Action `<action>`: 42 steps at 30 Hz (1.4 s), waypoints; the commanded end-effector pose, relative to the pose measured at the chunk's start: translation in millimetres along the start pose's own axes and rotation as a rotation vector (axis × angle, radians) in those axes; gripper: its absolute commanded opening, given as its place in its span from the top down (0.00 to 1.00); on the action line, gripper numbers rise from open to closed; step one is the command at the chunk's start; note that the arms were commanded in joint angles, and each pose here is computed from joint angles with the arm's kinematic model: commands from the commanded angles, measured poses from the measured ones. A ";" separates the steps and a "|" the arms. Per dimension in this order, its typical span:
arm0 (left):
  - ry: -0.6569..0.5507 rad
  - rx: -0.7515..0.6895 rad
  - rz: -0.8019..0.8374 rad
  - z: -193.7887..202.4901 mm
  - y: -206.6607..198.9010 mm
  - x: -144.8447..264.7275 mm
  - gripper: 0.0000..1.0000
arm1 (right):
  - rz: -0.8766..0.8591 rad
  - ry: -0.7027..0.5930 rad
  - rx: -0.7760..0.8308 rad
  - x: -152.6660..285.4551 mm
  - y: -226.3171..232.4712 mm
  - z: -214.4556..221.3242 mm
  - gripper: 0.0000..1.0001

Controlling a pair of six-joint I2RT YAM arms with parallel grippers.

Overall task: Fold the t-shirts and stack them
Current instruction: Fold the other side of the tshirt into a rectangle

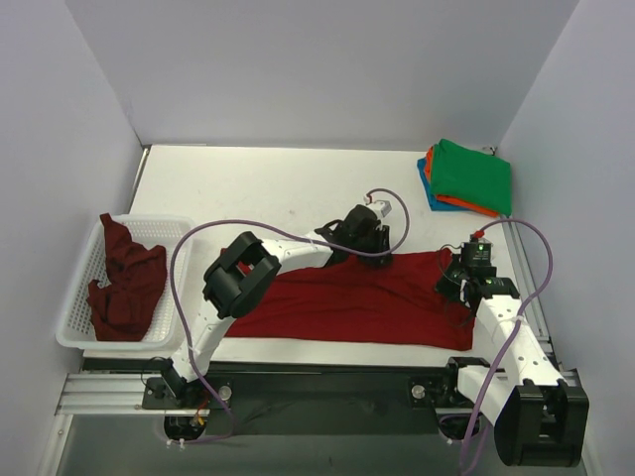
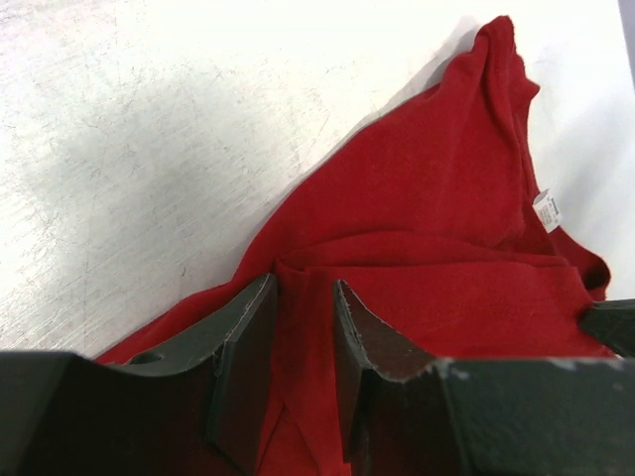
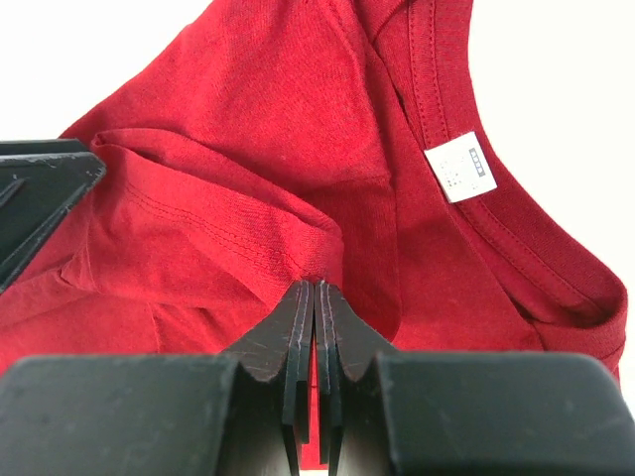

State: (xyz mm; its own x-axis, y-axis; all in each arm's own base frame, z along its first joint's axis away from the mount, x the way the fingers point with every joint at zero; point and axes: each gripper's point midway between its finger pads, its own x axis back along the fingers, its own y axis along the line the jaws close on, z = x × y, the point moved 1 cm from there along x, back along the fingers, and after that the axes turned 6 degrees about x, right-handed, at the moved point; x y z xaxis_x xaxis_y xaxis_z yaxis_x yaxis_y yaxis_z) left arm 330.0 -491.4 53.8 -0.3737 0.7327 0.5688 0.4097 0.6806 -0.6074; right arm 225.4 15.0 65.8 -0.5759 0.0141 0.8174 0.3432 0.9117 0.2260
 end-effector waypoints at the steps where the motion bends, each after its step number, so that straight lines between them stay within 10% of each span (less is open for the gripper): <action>1: -0.043 -0.052 0.006 -15.2 -13.3 -0.7 0.60 | 0.025 0.007 -0.002 1.9 -4.3 5.2 0.99; 16: -0.029 -0.125 -0.094 -11.0 -8.3 -2.0 0.62 | 0.021 0.005 -0.004 1.7 -3.1 5.3 0.99; 34: -0.064 -0.142 -0.036 -20.0 -34.0 17.8 1.00 | 0.027 0.008 -0.019 3.7 -5.3 9.7 0.99; 42: -0.111 -0.120 0.059 -25.0 -60.3 50.0 1.00 | 0.036 0.026 -0.066 8.6 -8.0 19.5 0.98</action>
State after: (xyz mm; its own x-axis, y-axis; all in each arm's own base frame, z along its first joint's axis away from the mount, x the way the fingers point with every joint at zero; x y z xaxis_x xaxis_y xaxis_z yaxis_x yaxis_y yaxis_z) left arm 311.5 -481.4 61.6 -0.4060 0.6703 0.6211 0.4652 0.7366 -0.4909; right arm 215.5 17.4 65.4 -0.5740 0.0148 0.8187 0.3757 0.8932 0.2472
